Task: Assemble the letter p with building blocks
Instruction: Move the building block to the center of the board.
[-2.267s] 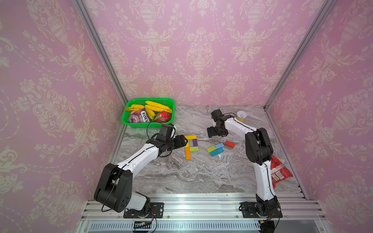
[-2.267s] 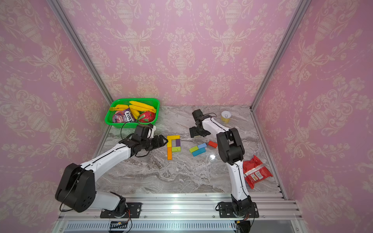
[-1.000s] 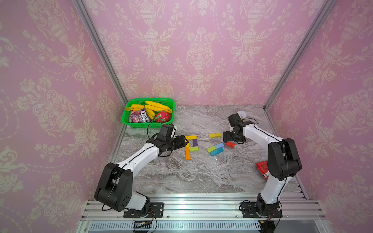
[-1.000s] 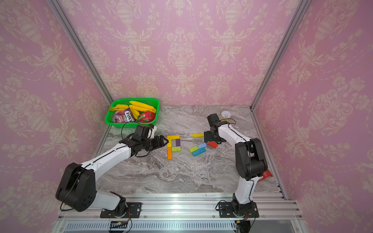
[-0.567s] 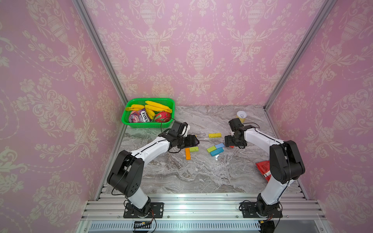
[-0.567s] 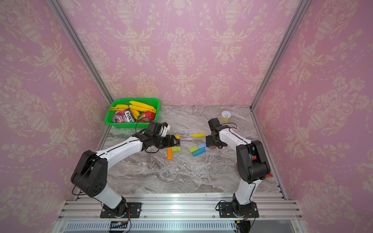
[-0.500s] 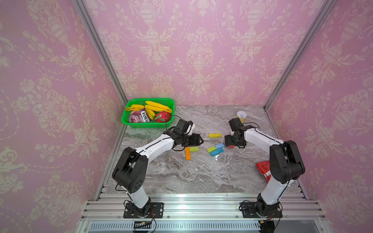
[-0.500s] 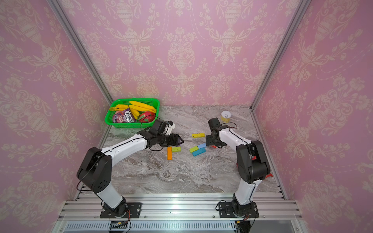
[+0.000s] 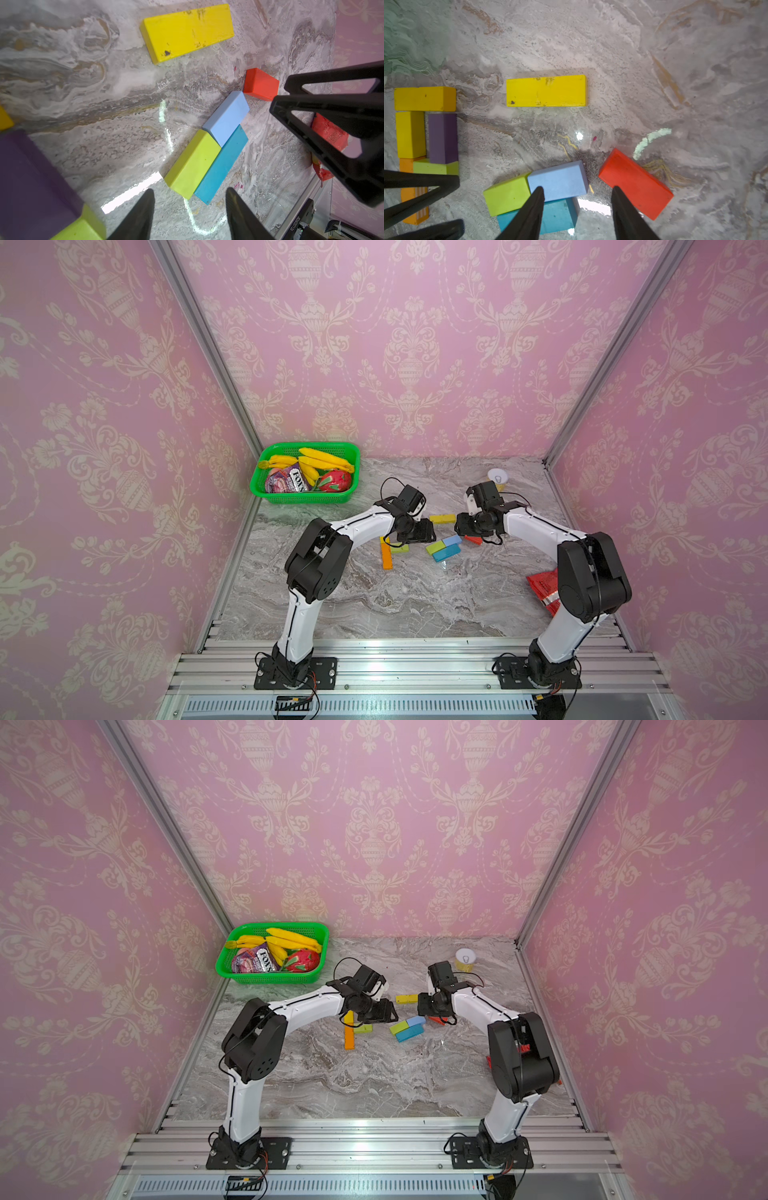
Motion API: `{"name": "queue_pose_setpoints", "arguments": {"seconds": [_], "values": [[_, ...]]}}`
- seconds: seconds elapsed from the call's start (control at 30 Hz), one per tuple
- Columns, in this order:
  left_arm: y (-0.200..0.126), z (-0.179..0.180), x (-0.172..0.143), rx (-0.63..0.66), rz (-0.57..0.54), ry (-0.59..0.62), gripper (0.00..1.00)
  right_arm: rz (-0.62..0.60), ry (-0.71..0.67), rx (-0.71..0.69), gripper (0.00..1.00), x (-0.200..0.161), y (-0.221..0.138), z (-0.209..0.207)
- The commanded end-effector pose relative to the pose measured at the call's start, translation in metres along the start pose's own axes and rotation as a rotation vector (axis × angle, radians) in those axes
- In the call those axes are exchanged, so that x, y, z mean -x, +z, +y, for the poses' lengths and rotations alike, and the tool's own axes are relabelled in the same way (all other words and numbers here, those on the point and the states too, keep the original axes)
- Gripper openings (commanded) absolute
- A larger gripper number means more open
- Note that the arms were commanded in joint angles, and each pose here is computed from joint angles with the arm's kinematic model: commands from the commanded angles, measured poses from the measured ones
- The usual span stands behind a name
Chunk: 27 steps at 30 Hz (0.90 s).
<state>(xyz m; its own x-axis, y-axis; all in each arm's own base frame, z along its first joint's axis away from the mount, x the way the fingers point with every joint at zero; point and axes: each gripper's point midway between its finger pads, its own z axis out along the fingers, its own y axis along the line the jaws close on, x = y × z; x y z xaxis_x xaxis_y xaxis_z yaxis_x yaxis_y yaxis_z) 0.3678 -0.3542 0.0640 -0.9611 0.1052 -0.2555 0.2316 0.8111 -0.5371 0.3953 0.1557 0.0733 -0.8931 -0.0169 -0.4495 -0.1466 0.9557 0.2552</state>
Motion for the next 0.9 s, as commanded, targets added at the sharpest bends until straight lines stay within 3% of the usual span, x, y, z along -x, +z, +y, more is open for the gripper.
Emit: {"name": "queue_pose_setpoints", "arguments": {"seconds": [0.0,0.13,0.47,0.87], "values": [[0.005,-0.001,0.005,0.036,0.003,-0.003,0.5,0.011,0.048,0.123,0.47,-0.009,0.013,0.019],[0.01,0.004,0.006,0.063,-0.005,-0.019,0.46,0.05,0.072,0.144,0.41,-0.016,0.025,0.022],[0.032,0.005,0.013,0.054,-0.004,-0.033,0.4,0.095,0.076,0.15,0.4,-0.028,0.041,0.021],[0.045,0.006,-0.008,0.05,0.054,-0.026,0.4,0.197,0.092,0.108,0.41,-0.07,0.053,0.016]]}}
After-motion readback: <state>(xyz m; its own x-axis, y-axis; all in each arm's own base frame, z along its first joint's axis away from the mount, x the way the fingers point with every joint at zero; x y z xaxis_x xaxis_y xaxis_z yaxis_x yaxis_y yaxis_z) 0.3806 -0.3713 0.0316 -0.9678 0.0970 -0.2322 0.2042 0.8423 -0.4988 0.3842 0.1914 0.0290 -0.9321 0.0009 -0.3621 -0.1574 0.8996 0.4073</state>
